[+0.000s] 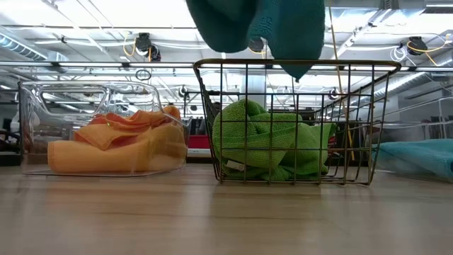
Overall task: Sort microfiber towel by color & place in baskets
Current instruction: Put the blue microfiber towel into the right transparent bin
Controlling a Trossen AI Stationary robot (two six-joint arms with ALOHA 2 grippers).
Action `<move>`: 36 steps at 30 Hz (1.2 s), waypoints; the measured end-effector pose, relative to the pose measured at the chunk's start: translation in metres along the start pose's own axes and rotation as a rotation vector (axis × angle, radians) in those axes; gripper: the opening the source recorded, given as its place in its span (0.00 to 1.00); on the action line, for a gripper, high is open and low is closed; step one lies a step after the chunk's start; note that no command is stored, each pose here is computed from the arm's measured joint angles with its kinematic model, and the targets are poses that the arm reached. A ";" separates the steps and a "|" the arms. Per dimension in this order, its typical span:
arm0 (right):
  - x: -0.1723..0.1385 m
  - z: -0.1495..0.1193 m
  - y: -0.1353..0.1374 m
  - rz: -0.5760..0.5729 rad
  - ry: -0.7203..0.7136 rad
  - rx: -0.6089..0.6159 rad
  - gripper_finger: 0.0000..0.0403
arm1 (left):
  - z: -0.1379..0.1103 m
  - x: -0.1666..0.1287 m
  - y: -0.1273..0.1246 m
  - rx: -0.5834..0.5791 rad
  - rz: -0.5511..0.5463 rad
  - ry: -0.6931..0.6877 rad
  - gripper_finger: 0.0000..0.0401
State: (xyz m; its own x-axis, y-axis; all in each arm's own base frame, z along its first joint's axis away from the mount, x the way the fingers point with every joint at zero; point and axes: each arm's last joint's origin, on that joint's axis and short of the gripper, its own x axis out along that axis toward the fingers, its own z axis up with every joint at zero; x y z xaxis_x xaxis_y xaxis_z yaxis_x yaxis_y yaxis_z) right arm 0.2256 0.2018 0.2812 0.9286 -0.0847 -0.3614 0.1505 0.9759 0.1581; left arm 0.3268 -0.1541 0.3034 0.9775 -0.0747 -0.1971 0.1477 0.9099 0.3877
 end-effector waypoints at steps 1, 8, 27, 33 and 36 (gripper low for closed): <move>-0.003 0.003 0.000 -0.005 -0.025 0.015 0.75 | 0.000 0.000 0.000 0.000 0.009 0.003 0.02; -0.010 0.016 0.001 -0.090 -0.166 0.032 0.75 | -0.002 0.002 0.006 0.028 0.059 0.024 0.02; 0.049 0.037 -0.031 0.037 -0.120 -0.053 0.97 | -0.007 0.006 0.011 0.077 0.058 0.039 0.02; 0.066 0.031 -0.036 -0.005 -0.102 -0.083 0.93 | -0.006 0.006 0.009 0.101 0.053 0.032 0.02; 0.070 0.032 -0.037 -0.011 -0.112 -0.089 0.83 | -0.005 0.005 0.006 0.106 0.046 0.029 0.02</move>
State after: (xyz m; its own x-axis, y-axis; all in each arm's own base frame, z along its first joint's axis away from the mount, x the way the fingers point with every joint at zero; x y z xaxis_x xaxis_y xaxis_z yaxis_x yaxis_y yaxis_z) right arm 0.2958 0.1536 0.2791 0.9599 -0.1124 -0.2569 0.1347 0.9884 0.0709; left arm 0.3318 -0.1466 0.3005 0.9791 -0.0209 -0.2022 0.1195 0.8639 0.4892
